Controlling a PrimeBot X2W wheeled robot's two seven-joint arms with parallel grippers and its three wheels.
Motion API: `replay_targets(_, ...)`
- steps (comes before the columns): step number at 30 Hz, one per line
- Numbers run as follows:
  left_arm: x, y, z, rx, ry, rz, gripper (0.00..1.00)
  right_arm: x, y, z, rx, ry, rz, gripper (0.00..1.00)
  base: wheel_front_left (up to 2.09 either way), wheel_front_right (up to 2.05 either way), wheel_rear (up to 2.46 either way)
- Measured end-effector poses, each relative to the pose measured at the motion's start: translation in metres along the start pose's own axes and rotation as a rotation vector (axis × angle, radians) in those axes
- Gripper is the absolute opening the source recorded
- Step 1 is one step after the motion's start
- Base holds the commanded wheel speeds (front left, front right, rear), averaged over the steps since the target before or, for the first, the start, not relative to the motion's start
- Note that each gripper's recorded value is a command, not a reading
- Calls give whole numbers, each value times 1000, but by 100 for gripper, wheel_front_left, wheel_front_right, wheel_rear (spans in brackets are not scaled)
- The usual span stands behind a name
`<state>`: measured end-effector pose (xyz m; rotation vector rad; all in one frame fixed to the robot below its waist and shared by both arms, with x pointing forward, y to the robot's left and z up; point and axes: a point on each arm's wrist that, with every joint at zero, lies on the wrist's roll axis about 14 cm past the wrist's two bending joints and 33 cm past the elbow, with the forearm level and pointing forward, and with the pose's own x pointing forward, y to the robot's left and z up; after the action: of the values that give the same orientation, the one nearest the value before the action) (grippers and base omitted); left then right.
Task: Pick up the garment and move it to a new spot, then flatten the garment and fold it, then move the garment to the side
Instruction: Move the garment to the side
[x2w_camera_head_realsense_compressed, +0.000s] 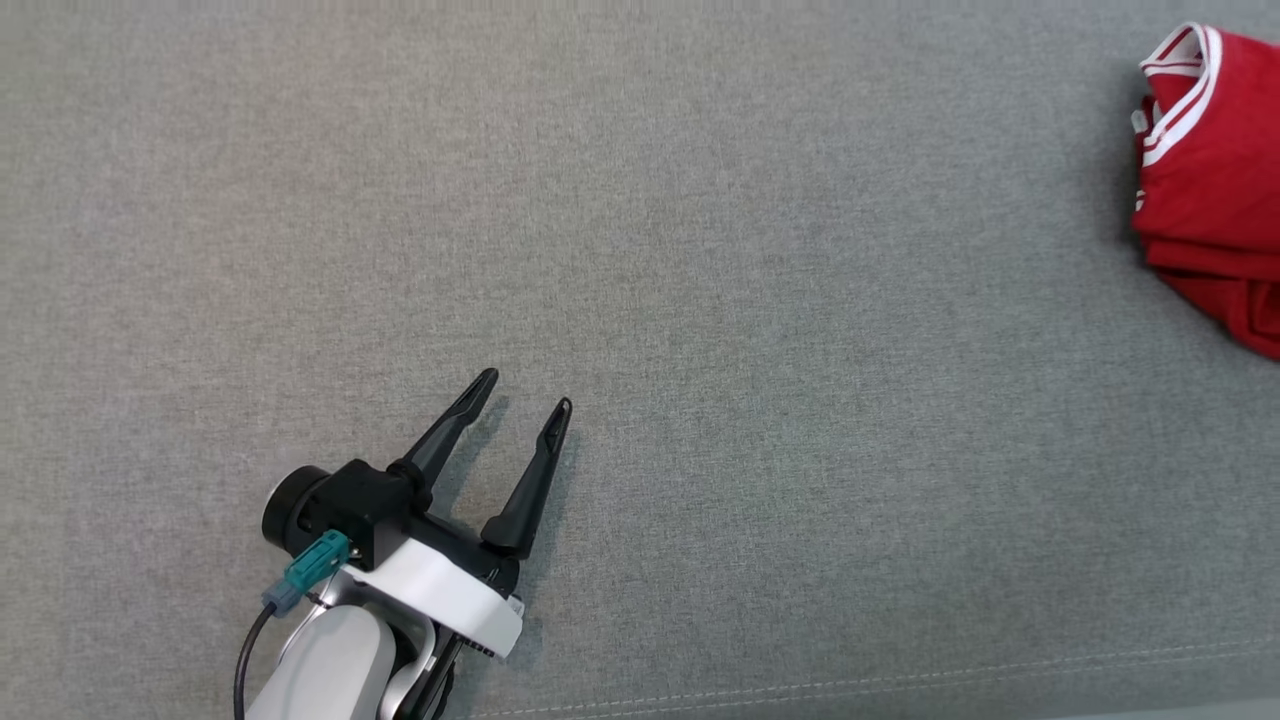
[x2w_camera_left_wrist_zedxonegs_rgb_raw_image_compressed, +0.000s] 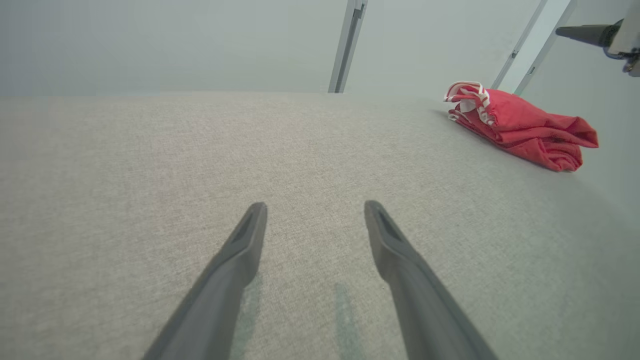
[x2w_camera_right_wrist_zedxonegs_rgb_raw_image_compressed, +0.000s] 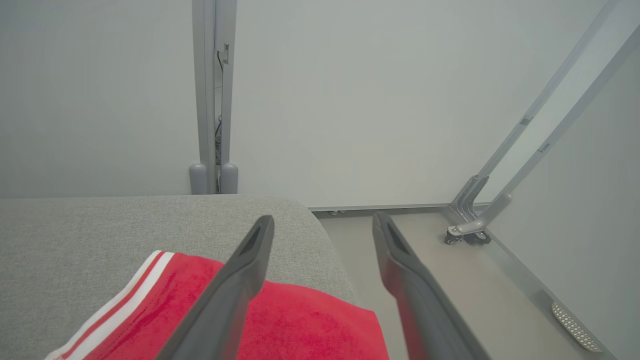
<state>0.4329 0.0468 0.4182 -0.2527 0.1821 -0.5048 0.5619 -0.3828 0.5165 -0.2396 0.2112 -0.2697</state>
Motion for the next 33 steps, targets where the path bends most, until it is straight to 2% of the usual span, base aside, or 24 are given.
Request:
replay_targets(6, -4, -2, 20, 15, -51, 14, 100, -17, 15, 5, 19, -39, 34, 100, 0, 0, 0)
replay_targets(17, -38, -2, 46, 26, -123, 94, 100, -76, 44, 8, 119, -148, 112, 100, 0, 0, 0)
replay_targets(24, -71, 10, 61, 72, -167, 179, 100, -127, 78, 4, 204, -206, 210, 100, 0, 0, 0)
replay_targets(33, -100, 24, 62, 99, -180, 272, 100, -169, 110, -4, 262, -229, 290, 100, 0, 0, 0)
